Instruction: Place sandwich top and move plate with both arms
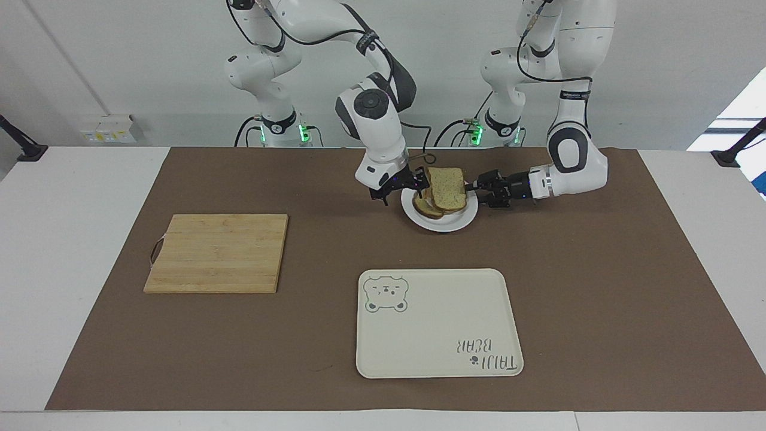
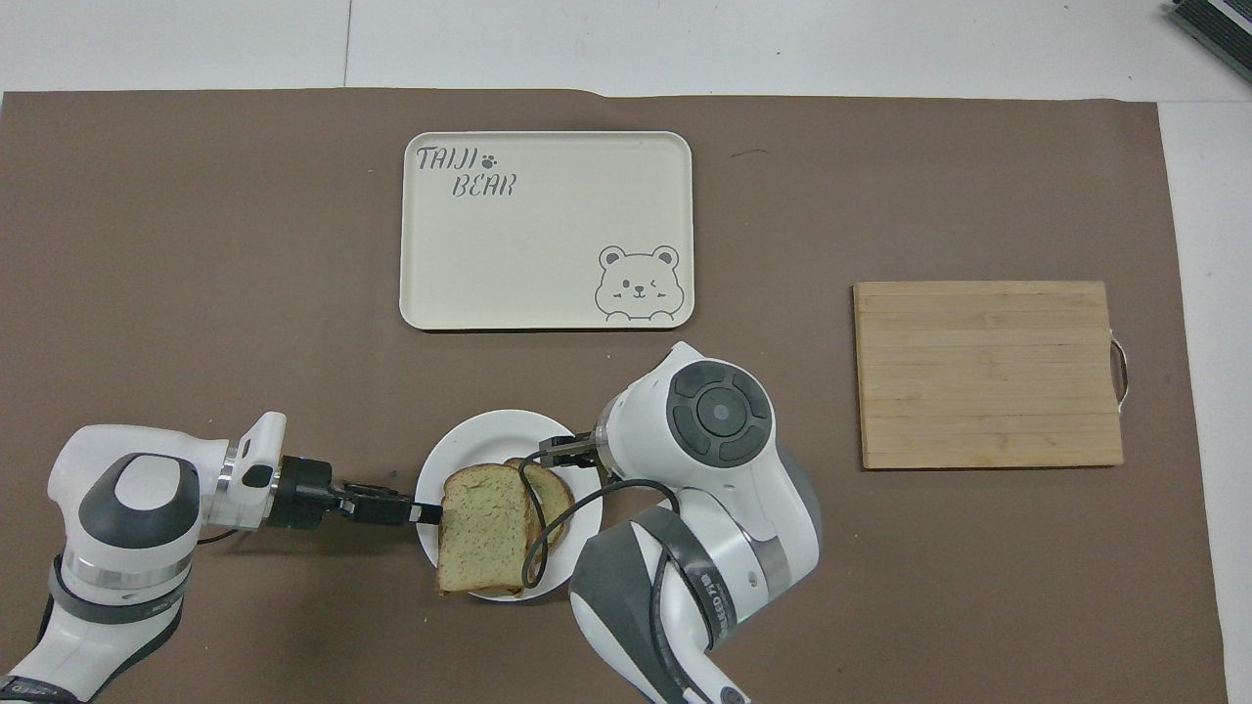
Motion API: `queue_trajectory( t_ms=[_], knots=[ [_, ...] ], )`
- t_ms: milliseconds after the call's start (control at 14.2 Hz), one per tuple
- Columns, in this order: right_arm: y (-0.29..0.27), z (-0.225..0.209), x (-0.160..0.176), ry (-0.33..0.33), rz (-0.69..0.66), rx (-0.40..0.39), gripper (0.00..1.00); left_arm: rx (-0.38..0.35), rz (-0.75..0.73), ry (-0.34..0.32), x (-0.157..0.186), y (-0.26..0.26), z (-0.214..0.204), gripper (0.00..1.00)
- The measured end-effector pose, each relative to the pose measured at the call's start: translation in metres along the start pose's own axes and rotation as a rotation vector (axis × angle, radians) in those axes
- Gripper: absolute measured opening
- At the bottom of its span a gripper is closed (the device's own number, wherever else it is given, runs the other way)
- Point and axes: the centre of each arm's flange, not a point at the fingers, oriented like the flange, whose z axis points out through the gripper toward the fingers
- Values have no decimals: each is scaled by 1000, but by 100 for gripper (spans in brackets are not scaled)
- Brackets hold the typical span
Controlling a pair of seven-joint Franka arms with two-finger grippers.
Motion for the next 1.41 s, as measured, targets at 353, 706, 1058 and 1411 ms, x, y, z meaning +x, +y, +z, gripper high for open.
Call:
queue_trajectory(
  t_ms=[353,706,1058,1411],
  knots=[
    [87,-76,29,61,58,-92,100,2,0,1,0,0,0,48],
    [163,-117,54,89,21,-125,100,4,-1,4,0,-1,-1,36],
    [228,-179,53,112,100,-122,100,9,-3,9,0,-3,-2,4],
    [254,-244,28,57,153,-122,100,15,-12,15,0,-7,-3,4]
  ],
)
